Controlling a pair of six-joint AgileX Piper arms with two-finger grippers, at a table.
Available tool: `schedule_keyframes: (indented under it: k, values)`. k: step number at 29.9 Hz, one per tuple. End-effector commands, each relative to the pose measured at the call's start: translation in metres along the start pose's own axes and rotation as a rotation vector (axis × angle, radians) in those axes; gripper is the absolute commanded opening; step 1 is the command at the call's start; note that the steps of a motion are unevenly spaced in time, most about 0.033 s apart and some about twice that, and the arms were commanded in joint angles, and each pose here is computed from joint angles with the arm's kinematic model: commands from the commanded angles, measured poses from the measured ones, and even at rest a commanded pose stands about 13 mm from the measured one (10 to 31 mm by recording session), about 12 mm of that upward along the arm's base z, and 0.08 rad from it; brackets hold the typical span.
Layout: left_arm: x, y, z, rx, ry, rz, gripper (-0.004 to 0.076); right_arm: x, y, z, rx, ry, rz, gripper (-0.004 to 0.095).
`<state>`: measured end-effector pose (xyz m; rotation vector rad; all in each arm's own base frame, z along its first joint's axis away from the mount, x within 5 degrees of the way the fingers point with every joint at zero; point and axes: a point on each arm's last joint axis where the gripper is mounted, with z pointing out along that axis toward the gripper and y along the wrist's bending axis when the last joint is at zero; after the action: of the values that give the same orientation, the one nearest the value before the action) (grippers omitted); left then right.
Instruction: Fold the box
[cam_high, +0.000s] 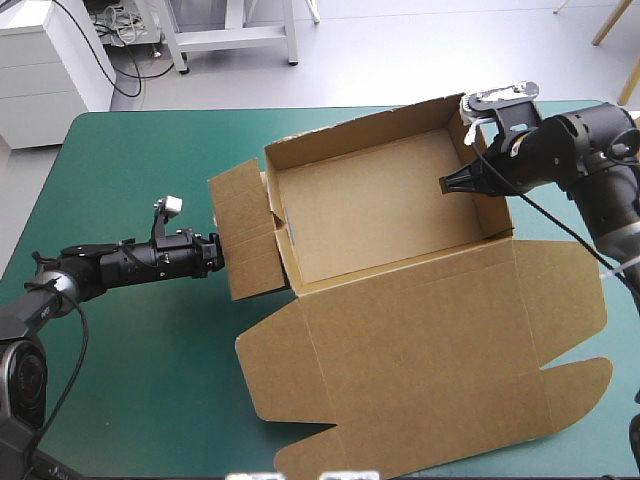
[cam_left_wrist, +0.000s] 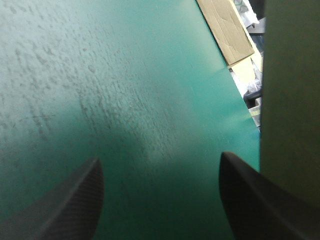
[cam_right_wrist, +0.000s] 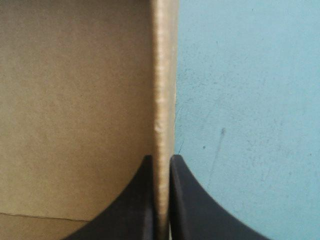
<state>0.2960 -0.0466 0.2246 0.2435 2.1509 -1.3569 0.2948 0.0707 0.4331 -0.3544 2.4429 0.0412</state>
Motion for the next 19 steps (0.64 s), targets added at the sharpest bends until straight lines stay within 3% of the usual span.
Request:
schedule_keyframes:
  k: [1,10,19]
  values:
    - [-0.011,-0.033,-0.004,0.158,-0.052,0.056,0.0474,-0.009,0.000,-0.008,-0.004,-0.086,0.010,-0.0021]
    - [-0.017,-0.062,-0.009,0.207,-0.124,0.109,0.0474,-0.014,0.001,0.026,-0.016,-0.017,0.012,-0.0021]
    - [-0.017,-0.078,-0.008,0.243,-0.147,0.129,0.0474,-0.018,0.003,0.032,-0.030,-0.047,0.013,-0.0021]
